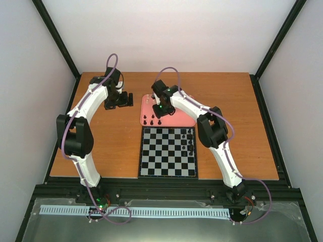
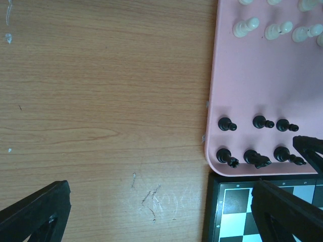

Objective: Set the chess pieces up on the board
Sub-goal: Pick up the chess piece from the storage box.

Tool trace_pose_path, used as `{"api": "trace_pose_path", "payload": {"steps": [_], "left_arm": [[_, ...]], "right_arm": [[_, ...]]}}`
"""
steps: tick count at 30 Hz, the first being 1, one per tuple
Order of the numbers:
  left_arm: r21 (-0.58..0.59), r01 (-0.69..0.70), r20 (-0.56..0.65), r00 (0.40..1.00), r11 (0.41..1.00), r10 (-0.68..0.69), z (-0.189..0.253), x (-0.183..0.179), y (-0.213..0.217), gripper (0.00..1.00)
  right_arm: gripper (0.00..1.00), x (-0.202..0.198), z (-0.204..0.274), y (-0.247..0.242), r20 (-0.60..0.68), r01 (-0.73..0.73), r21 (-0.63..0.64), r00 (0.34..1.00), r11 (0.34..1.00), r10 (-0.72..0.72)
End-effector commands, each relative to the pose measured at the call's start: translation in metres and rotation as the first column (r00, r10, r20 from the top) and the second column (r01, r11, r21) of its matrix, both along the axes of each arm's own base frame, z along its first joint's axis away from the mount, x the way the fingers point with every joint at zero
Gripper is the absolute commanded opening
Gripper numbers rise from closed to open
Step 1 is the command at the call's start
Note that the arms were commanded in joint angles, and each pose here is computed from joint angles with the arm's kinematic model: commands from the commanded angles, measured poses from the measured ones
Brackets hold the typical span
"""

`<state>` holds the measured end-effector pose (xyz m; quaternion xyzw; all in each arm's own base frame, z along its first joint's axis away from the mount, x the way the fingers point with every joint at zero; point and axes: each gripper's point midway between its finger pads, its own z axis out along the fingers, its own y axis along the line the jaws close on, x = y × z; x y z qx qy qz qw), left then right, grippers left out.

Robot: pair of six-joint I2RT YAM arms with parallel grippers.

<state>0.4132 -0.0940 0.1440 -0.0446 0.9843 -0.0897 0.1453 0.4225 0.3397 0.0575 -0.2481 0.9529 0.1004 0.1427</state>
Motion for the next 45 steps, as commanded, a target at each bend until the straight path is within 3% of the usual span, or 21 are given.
{"api": "trace_pose_path", "payload": {"steps": [1, 9, 23, 33, 45], "left_arm": [[-0.011, -0.008, 0.032, 0.999, 1.0, 0.008, 0.011, 0.008, -0.001, 1.0], [-0.006, -0.007, 0.026, 1.0, 1.0, 0.007, 0.008, 0.007, -0.001, 1.0], [0.002, -0.006, 0.02, 1.0, 1.0, 0.006, 0.004, 0.008, 0.0, 1.0], [-0.006, -0.007, 0.012, 1.0, 1.0, 0.007, 0.002, 0.009, -0.002, 1.0], [-0.007, -0.005, 0.008, 1.0, 1.0, 0.005, 0.001, 0.009, -0.002, 1.0]], "right_arm": [[0.45, 0.006, -0.006, 0.001, -0.017, -0.009, 0.001, 1.0, 1.0, 0.009], [0.43, 0.012, -0.012, 0.007, -0.029, -0.026, 0.015, 0.999, 1.0, 0.026], [0.25, 0.017, -0.024, 0.005, -0.04, -0.027, -0.019, 0.999, 0.999, 0.026], [0.23, 0.015, -0.027, 0.003, -0.049, -0.033, -0.026, 0.998, 0.999, 0.031], [0.03, 0.014, -0.027, 0.005, -0.062, -0.037, -0.008, 0.997, 0.999, 0.037]]}}
